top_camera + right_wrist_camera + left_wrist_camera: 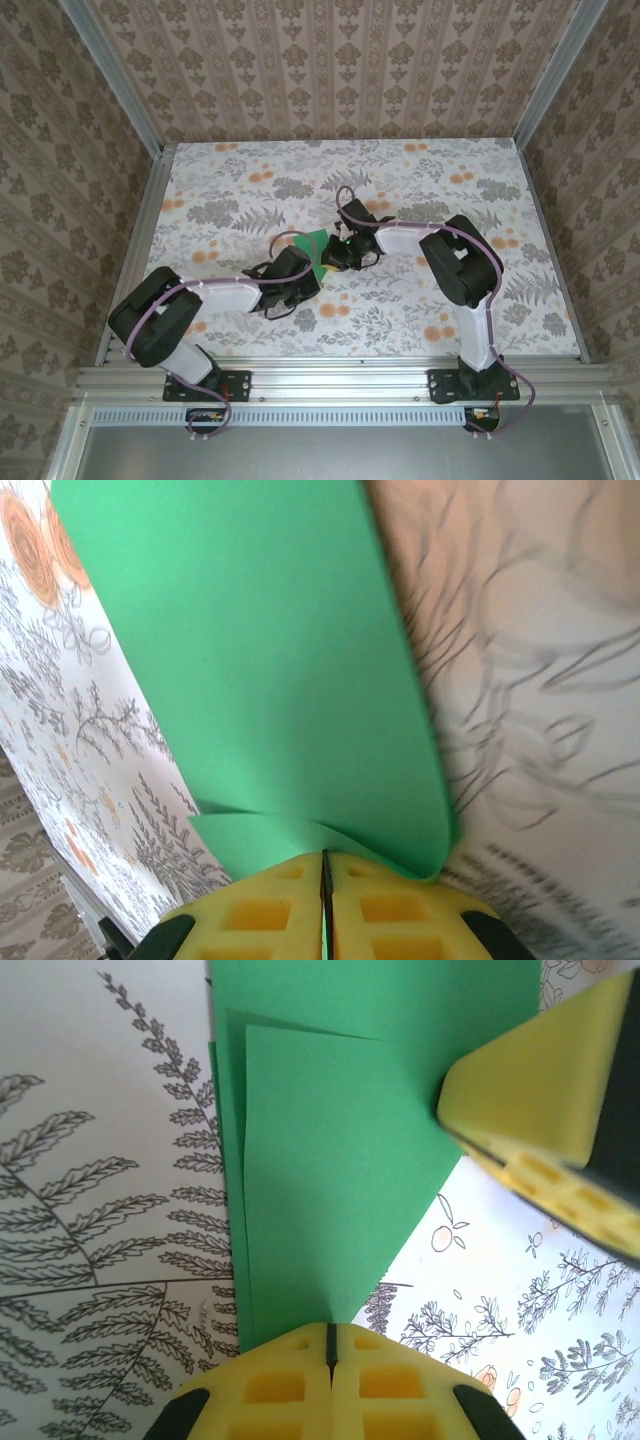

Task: Fold a paper plane with a square sheet of paper (pick it up from the middle)
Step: Third fold the triangle at the center of the table.

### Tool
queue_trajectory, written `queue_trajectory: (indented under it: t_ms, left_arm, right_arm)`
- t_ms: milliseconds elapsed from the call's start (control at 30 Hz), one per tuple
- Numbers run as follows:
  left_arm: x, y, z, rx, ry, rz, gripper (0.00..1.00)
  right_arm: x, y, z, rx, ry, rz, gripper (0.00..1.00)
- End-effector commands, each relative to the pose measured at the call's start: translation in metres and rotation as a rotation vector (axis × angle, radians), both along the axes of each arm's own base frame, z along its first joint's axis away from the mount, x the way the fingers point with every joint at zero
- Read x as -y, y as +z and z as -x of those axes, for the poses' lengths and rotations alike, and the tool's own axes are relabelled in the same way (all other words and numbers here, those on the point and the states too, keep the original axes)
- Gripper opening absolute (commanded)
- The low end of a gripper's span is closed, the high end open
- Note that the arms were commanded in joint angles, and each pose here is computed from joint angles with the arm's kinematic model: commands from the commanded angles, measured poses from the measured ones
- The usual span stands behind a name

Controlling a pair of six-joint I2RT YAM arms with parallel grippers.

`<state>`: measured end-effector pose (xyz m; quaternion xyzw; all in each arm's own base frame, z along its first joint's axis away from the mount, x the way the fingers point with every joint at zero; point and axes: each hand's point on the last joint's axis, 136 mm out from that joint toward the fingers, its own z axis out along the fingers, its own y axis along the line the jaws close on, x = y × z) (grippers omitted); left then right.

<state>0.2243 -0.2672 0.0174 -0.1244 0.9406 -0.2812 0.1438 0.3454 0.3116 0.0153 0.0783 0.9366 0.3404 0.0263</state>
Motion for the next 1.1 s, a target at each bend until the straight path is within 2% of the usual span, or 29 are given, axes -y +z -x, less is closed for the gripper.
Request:
queue_trajectory:
  t_ms: [0,167,300,400,467,633,767,900,1067]
  left_arm:
    - [-0.036,-0.039,0.044,-0.157,-0.001,-0.154,0.0]
    - [-0.035,-0.042,0.046,-0.158,-0.005,-0.154,0.0]
    - [-0.029,-0.039,0.043,-0.149,-0.009,-0.144,0.0]
    - [-0.027,-0.037,0.04,-0.141,-0.01,-0.141,0.0]
    - [-0.027,-0.036,0.04,-0.14,-0.008,-0.141,0.0]
    - [-0.028,-0.034,0.039,-0.133,-0.009,-0.141,0.0]
    - [-0.027,-0.033,0.039,-0.132,-0.009,-0.138,0.0]
    - [-0.026,-0.032,0.038,-0.13,-0.015,-0.139,0.0]
    - [-0.026,-0.03,0.038,-0.128,-0.017,-0.135,0.0]
  right_arm:
    - [0.021,-0.01,-0.021,0.031,-0.031,0.041,0.11]
    - [0.032,-0.007,-0.037,0.054,-0.032,0.027,0.11]
    - [0.032,0.027,-0.051,0.143,-0.007,-0.015,0.11]
    - [0.03,0.055,-0.044,0.203,0.026,-0.034,0.13]
    - [0.026,0.059,-0.03,0.205,0.053,-0.043,0.14]
    - [0.006,0.043,0.008,0.132,0.117,-0.071,0.14]
    - [-0.014,0.031,0.025,0.084,0.161,-0.102,0.13]
    - [-0.021,0.019,0.028,0.041,0.163,-0.114,0.13]
    - [-0.005,-0.007,0.025,-0.004,0.136,-0.001,0.12]
